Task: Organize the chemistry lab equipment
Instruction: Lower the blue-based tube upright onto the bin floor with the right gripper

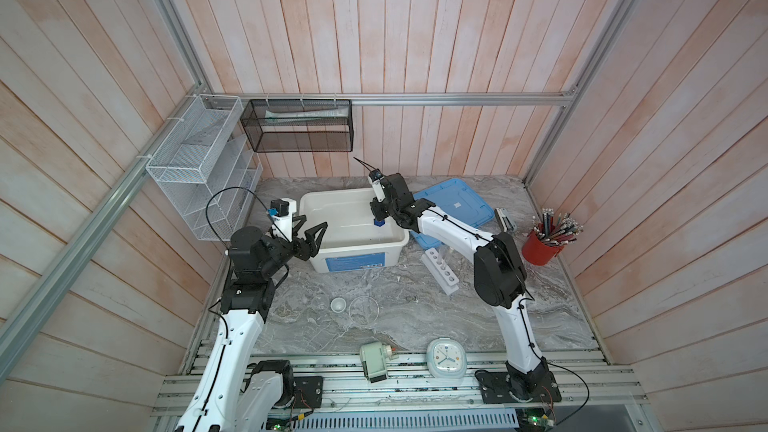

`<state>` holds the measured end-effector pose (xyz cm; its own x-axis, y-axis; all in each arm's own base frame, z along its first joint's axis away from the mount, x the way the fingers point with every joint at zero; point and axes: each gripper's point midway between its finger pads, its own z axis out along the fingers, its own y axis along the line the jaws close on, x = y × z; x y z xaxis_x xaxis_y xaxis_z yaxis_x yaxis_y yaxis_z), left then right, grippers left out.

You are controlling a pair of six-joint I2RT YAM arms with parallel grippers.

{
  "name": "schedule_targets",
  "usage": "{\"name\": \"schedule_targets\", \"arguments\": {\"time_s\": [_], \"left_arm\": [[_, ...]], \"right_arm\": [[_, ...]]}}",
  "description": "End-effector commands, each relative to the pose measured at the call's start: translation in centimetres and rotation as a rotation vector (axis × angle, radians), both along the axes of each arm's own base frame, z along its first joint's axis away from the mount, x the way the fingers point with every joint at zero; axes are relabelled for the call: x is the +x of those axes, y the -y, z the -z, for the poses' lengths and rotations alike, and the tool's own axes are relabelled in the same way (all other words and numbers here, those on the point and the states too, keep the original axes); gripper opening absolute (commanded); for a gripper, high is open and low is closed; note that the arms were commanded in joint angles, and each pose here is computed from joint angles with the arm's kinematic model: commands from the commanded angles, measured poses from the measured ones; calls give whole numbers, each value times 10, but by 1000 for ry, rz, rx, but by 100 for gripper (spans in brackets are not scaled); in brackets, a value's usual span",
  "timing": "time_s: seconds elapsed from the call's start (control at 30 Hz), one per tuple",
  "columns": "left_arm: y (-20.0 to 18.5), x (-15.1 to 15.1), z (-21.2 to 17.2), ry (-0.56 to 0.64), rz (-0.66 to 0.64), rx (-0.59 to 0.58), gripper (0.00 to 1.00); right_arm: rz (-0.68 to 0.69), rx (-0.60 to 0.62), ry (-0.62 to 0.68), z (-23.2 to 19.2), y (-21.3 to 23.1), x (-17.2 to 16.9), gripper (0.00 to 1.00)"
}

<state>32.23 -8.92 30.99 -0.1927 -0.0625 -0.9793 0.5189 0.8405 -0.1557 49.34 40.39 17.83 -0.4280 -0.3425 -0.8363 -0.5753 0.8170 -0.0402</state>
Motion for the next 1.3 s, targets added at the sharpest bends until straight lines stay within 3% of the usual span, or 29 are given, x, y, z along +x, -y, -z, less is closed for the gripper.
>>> {"name": "schedule_targets", "arguments": {"time_s": [0.0,0.23,0.5,0.9,1.27], "left_arm": [[0,0,4,-5,0,13,73],[0,-1,3,0,2,13,73],[0,-1,3,-1,3,13,73],[1,-1,4,-4,8,9,73],[2,-1,5,-5,11,9,73]], "right_arm": [[-48,-19,-16,-3,-18,-12,8],[10,-13,-46,6,-19,-7,8],[174,91,-129,27,-19,0,8],[383,133,-108,45,-2,10,9],[442,91,-84,52,8,13,9]]}}
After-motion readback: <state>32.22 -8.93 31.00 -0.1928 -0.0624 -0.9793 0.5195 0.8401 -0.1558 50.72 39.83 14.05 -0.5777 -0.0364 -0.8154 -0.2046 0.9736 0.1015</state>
